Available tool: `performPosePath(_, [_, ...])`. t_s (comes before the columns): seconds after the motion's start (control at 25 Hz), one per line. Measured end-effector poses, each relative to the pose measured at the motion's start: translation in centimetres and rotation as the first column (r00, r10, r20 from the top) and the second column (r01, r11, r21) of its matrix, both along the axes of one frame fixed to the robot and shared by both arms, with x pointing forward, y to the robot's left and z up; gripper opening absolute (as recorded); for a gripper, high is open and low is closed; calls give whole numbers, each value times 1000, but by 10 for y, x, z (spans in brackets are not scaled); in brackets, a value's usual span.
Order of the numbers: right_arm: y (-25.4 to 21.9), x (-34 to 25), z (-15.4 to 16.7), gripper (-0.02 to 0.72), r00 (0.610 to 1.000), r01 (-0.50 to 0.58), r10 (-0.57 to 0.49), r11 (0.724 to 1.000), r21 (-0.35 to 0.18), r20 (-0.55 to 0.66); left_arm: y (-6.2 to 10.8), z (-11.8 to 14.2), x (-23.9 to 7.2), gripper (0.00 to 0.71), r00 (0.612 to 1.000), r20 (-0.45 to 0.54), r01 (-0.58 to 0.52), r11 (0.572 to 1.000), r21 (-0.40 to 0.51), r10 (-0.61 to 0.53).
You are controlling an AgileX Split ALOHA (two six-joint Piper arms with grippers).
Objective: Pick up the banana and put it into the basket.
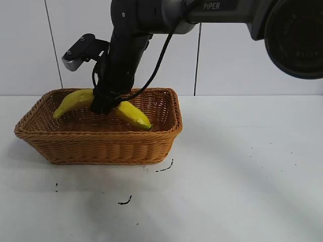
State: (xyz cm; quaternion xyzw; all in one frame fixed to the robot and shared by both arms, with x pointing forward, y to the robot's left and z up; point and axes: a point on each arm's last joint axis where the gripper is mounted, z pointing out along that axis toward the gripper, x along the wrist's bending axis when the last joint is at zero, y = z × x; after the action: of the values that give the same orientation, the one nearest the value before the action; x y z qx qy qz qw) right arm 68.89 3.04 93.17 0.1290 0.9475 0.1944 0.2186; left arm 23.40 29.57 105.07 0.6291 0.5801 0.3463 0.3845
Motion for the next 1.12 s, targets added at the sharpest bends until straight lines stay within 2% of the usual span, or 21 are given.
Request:
performPosePath(0.12, [0, 0, 0, 536, 1000, 1, -1, 1000, 6, 0, 0, 0, 0, 690, 1000, 0, 0, 1000, 0, 0])
performPosePath(0.2, [1, 0, 0, 617, 1000, 6, -6, 1000, 11, -2, 0, 0, 0, 690, 1000, 0, 0, 1000, 0, 0])
performPosePath(0.32, [0, 0, 5, 651, 999, 46, -45, 998, 37, -11, 0, 0, 0, 690, 1000, 0, 0, 1000, 0, 0])
performPosePath(0.4, [-1, -2, 20, 655, 994, 108, -107, 991, 81, -22, 0, 0, 0, 690, 1000, 0, 0, 1000, 0, 0])
performPosePath(0.52, [-10, -4, 51, 658, 970, 243, -238, 959, 144, -53, 0, 0, 0, 690, 1000, 0, 0, 1000, 0, 0])
performPosePath(0.56, [-16, -5, 62, 658, 960, 280, -273, 948, 151, -68, 0, 0, 0, 690, 1000, 0, 0, 1000, 0, 0])
performPosePath(0.72, [-53, 2, 84, 658, 898, 432, -413, 893, 127, -148, 0, 0, 0, 690, 1000, 0, 0, 1000, 0, 0])
performPosePath(0.84, [-90, 17, 86, 658, 837, 535, -506, 836, 119, -211, 0, 0, 0, 690, 1000, 0, 0, 1000, 0, 0])
performPosePath(1.12, [-196, 53, 84, 658, 644, 754, -684, 644, 130, -342, 0, 0, 0, 690, 1000, 0, 0, 1000, 0, 0])
